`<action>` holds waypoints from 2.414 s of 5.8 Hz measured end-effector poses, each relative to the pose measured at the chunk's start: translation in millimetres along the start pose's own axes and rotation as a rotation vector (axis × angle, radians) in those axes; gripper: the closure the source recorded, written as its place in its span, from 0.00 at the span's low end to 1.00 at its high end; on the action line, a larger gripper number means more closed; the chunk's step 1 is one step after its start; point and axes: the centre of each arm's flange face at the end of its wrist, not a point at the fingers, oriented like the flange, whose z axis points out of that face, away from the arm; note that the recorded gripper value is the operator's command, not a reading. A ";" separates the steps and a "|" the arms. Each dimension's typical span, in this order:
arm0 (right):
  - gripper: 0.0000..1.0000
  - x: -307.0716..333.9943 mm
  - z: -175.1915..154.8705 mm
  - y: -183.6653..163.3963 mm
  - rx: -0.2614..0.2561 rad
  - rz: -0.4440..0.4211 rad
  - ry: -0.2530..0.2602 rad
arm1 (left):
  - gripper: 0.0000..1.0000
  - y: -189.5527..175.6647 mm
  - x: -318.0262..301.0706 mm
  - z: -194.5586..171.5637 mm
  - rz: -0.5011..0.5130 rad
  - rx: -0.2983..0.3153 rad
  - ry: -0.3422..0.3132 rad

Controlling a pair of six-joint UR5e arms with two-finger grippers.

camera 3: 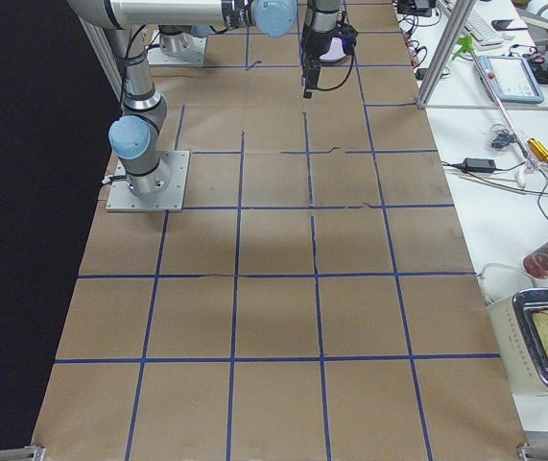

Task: Flip cup and place on plate
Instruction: 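Lower the left gripper and grasp the white mug by its body, then lift the mug with the left gripper and rotate it upright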

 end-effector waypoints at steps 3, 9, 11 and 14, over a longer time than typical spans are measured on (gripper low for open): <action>0.00 0.0 0.0 0.1 0.000 0.000 0.000 | 0.01 19.2 -68.4 98.8 -0.031 0.103 0.329; 0.00 0.0 0.1 0.1 -0.001 0.000 0.000 | 0.01 26.4 -107.9 296.9 -0.101 0.217 0.930; 0.00 0.0 0.1 0.1 -0.001 0.000 0.000 | 0.11 25.7 -95.1 317.4 -0.143 0.227 1.084; 0.00 0.0 0.1 0.1 -0.001 0.000 0.000 | 0.78 24.1 -100.1 320.6 -0.136 0.250 1.103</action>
